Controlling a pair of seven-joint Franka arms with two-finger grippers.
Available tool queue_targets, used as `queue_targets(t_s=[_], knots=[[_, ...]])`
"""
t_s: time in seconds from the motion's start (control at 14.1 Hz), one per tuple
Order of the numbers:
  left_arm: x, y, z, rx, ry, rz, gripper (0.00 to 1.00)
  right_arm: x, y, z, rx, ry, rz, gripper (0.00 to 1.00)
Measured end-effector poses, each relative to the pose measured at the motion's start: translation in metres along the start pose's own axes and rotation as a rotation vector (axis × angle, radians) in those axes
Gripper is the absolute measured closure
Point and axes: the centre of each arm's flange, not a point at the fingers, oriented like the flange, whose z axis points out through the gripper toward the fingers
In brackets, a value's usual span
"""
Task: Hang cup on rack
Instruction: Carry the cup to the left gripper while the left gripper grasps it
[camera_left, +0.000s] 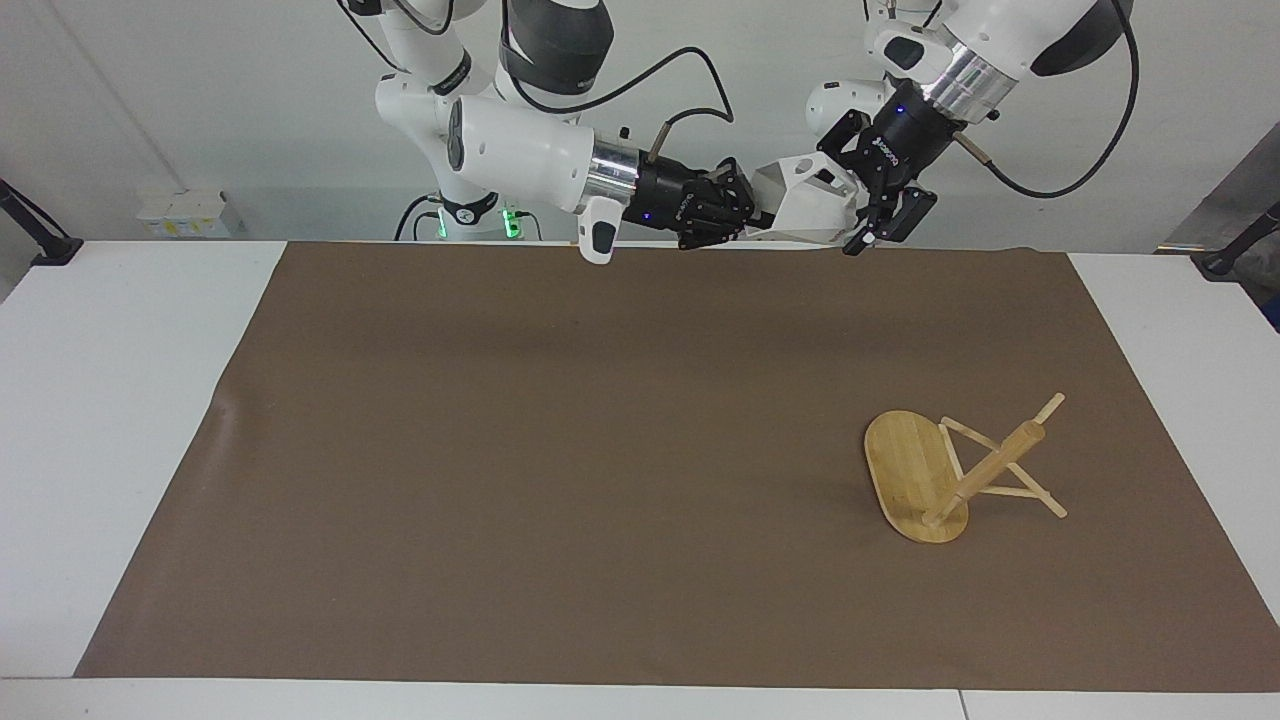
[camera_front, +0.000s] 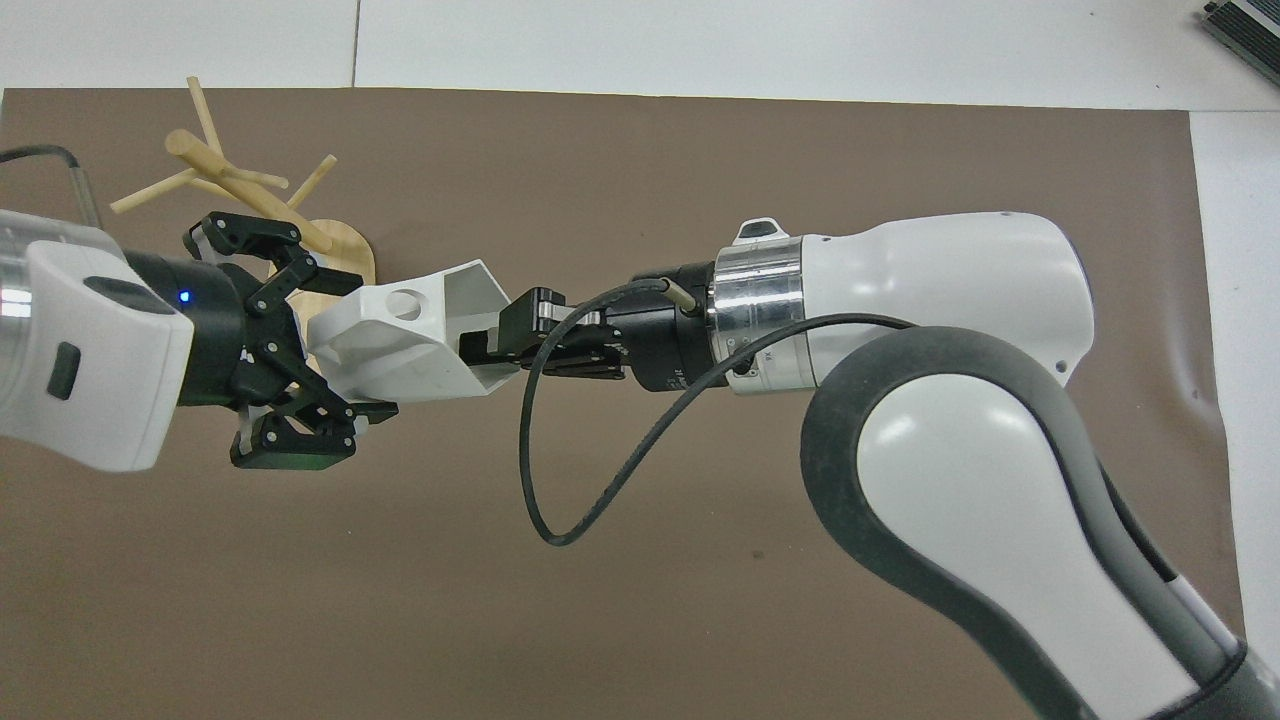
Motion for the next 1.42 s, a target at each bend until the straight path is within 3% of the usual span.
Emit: queue_targets(t_s=[0.07, 0.28, 0.92, 1.06, 1.2, 1.42], knots=[[0.0000, 0.0000, 0.0000, 0.000, 0.000, 0.000, 0.00, 0.0001, 0.0000, -0.0001, 0.000, 0.001, 0.000, 0.96], [0.0016, 0.0029, 0.0015, -0.003, -0.010, 0.017, 0.29, 0.0035, 0.0019, -0.0027, -0.002, 0.017, -0.003, 0.96], [0.0015, 0.0031, 0.0016, -0.003, -0.012, 0.018, 0.29, 0.0034, 0.0019, -0.0024, -0.003, 0.017, 0.001, 0.96], [0.0006, 0.0024, 0.0010, 0.002, -0.015, 0.014, 0.30, 0.0024, 0.0008, -0.0015, -0.004, 0.015, 0.048, 0.91], [-0.0013, 0.0006, 0.0000, 0.008, -0.020, 0.008, 0.30, 0.0013, 0.0002, -0.0003, -0.005, 0.012, 0.089, 0.76], [-0.0025, -0.0007, -0.0009, 0.013, -0.020, -0.005, 0.31, 0.0012, 0.0009, -0.0001, -0.023, 0.014, 0.095, 0.41]])
